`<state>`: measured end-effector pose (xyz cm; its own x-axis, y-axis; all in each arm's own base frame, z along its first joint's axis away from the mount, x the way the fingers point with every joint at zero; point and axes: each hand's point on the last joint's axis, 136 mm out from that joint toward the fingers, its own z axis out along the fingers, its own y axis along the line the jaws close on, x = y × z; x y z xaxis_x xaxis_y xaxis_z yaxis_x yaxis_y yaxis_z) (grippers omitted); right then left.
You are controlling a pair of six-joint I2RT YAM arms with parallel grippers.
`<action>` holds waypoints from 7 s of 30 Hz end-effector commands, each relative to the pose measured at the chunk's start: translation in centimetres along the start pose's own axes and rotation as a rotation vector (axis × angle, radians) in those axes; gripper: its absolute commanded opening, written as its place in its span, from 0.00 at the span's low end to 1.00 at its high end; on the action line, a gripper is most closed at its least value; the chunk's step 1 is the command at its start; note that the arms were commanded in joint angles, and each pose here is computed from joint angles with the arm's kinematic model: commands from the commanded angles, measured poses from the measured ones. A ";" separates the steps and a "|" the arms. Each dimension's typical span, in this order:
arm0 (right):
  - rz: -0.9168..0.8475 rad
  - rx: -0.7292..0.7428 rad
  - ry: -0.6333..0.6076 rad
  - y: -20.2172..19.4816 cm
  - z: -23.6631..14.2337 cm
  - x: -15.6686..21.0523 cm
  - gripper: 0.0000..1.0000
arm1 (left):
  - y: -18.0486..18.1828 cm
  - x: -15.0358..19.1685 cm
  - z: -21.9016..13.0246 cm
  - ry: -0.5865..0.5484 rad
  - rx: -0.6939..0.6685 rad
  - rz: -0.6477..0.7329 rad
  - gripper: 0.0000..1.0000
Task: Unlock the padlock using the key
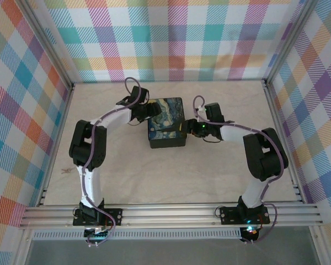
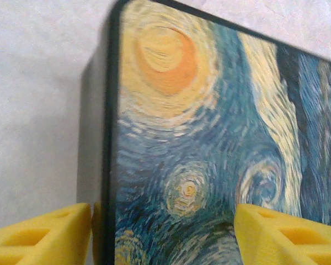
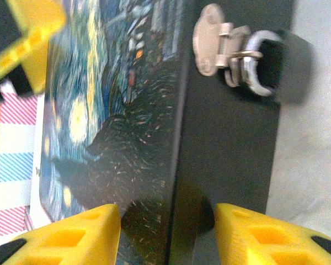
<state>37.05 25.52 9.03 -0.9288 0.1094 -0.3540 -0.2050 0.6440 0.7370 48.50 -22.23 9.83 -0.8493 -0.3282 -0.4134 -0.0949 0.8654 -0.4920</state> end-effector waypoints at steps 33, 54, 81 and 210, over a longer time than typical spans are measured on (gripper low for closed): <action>-0.236 0.238 -0.126 -0.9 -4.2 -6.9 0.77 | 5.7 8.2 -10.0 0.035 -0.067 -0.098 0.87; -0.261 0.243 -0.163 1.2 -6.5 -8.2 0.80 | 10.5 3.3 -14.8 -0.136 -0.437 -0.144 0.90; -0.231 0.023 -0.054 7.7 -6.7 -0.2 0.72 | 36.8 12.2 -25.9 -0.243 -0.938 -0.946 0.55; 0.294 0.350 -0.012 -7.2 -13.5 9.4 0.60 | -13.4 25.0 -5.3 0.332 -0.018 0.460 0.43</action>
<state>27.43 9.90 8.08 -0.8971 0.3811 -0.2235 0.2249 0.8293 0.5115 24.68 -41.19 7.43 -0.9266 0.2484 -0.2825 0.3220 0.9119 -0.2545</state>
